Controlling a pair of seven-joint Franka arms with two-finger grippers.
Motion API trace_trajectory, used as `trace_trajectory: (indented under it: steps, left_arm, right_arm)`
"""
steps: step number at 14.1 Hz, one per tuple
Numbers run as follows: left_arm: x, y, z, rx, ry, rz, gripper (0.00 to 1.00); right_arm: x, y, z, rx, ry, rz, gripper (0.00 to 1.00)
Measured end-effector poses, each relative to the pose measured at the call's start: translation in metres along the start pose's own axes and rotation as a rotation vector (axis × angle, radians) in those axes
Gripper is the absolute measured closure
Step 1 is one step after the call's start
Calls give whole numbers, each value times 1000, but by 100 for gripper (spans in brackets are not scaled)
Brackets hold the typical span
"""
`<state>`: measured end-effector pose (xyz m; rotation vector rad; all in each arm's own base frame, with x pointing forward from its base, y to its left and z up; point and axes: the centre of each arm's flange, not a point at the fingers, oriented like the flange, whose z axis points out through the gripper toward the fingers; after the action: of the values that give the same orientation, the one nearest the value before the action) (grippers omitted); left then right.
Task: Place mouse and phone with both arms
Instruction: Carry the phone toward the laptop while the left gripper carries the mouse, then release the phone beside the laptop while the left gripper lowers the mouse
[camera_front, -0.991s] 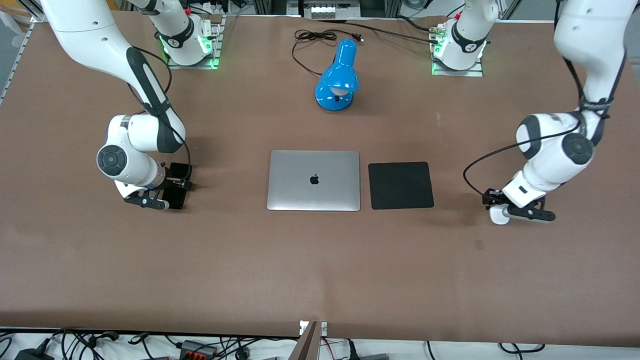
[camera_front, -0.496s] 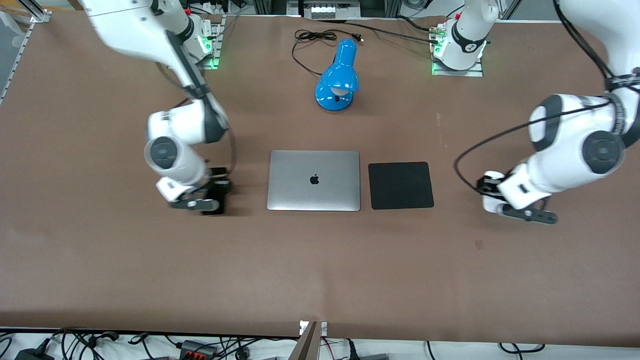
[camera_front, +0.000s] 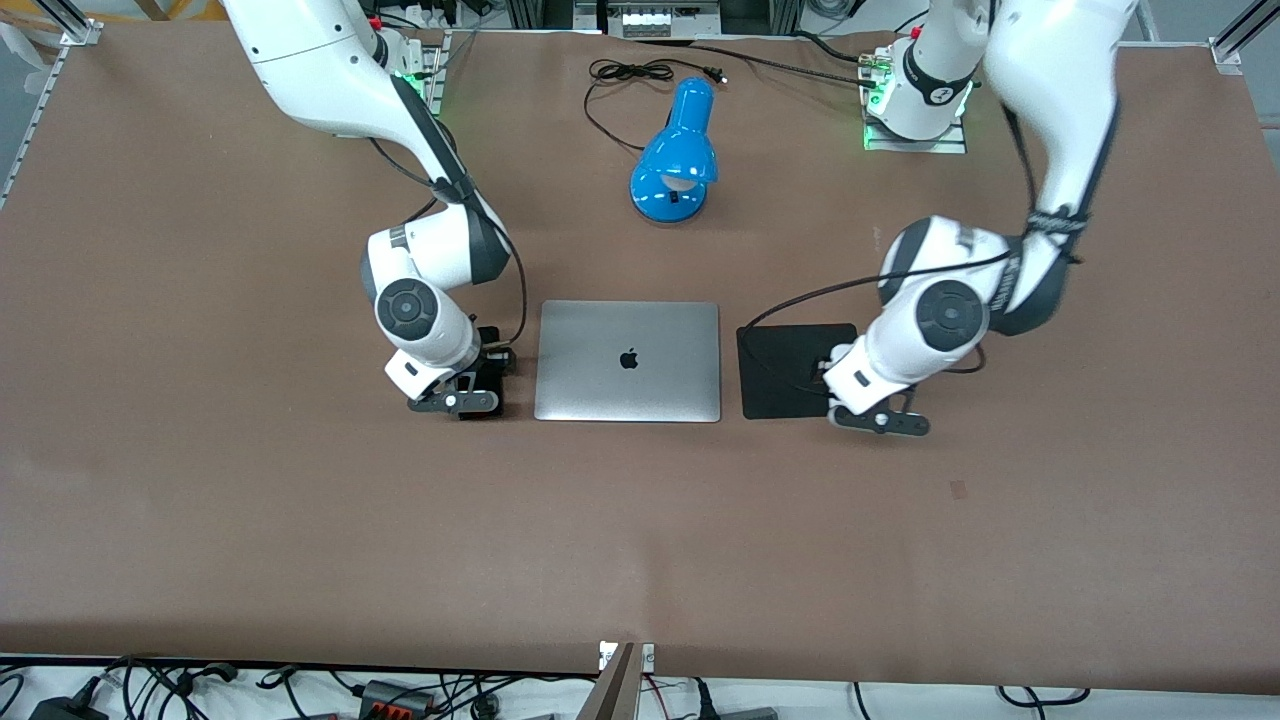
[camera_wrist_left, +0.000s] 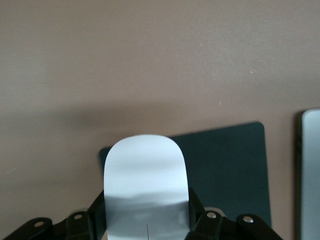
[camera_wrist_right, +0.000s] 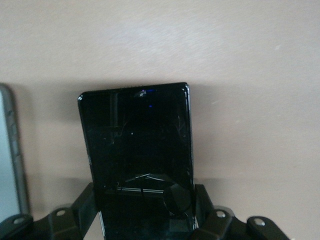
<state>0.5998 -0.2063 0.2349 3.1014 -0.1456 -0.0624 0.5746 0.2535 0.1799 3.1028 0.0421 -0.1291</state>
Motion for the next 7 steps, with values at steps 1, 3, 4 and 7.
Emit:
trace_trajectory:
  steps: [1,3,4,7]
  left_arm:
    - [-7,-3,23,-5,16,-3,38]
    - [-19,-5,49,-9,23,-2,38]
    - [-22,-3,55,-9,18,-1,38]
    - [-25,2,62,-9,15,-7,38]
  right_arm:
    - [2,4,1,1,-2,9,19]
    - [3,9,5,0,-9,43,19]
    - [2,10,9,-3,-14,55,19]
    - [4,11,10,-2,-10,73,12]
